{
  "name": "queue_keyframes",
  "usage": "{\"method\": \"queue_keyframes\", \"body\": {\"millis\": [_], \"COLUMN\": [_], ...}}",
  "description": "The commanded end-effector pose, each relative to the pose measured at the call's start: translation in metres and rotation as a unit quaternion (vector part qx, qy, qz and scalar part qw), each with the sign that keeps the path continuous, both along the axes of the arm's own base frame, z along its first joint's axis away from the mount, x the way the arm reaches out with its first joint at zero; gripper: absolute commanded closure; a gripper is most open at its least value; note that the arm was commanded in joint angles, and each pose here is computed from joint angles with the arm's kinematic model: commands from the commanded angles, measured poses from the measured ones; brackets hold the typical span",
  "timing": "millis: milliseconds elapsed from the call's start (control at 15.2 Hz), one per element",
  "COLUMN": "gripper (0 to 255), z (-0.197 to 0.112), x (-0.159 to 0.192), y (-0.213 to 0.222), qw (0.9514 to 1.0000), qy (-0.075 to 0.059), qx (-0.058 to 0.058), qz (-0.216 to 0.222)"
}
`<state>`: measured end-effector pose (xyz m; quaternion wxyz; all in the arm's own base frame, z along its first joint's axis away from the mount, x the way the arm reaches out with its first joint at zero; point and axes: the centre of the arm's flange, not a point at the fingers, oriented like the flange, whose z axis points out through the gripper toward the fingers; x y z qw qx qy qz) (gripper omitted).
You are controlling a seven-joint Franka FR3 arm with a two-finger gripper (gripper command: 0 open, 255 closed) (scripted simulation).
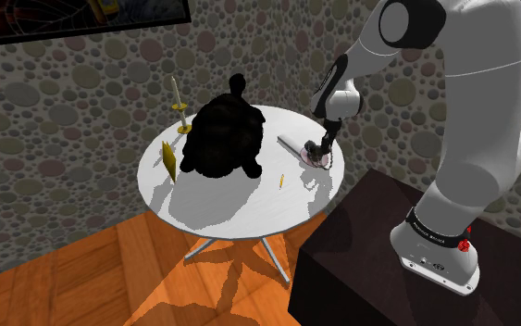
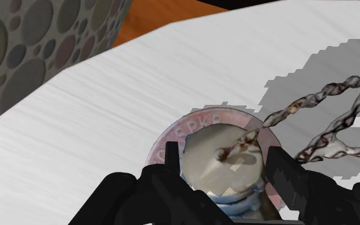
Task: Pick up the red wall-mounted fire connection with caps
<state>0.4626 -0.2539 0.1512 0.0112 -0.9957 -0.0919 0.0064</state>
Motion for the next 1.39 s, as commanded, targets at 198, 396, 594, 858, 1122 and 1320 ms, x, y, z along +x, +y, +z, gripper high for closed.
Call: {"method": "queue_keyframes", "body": {"millis": [198,396,594,858,1122,1320], "gripper": [255,255,255,255,255,255], "z": [0.000,0.016,0.032,0.053,0.074,0.080], "x": [0.000,0.000,0.000,0.000,0.000,0.000], "y": [0.000,0.000,0.000,0.000,0.000,0.000], "qw": [1.0000,1.0000,1.0000,1.0000,1.0000,1.0000], "qy": [0.000,0.000,0.000,0.000,0.000,0.000], "qx": [0.000,0.000,0.000,0.000,0.000,0.000], "qz": [0.000,0.000,0.000,0.000,0.000,0.000]}}
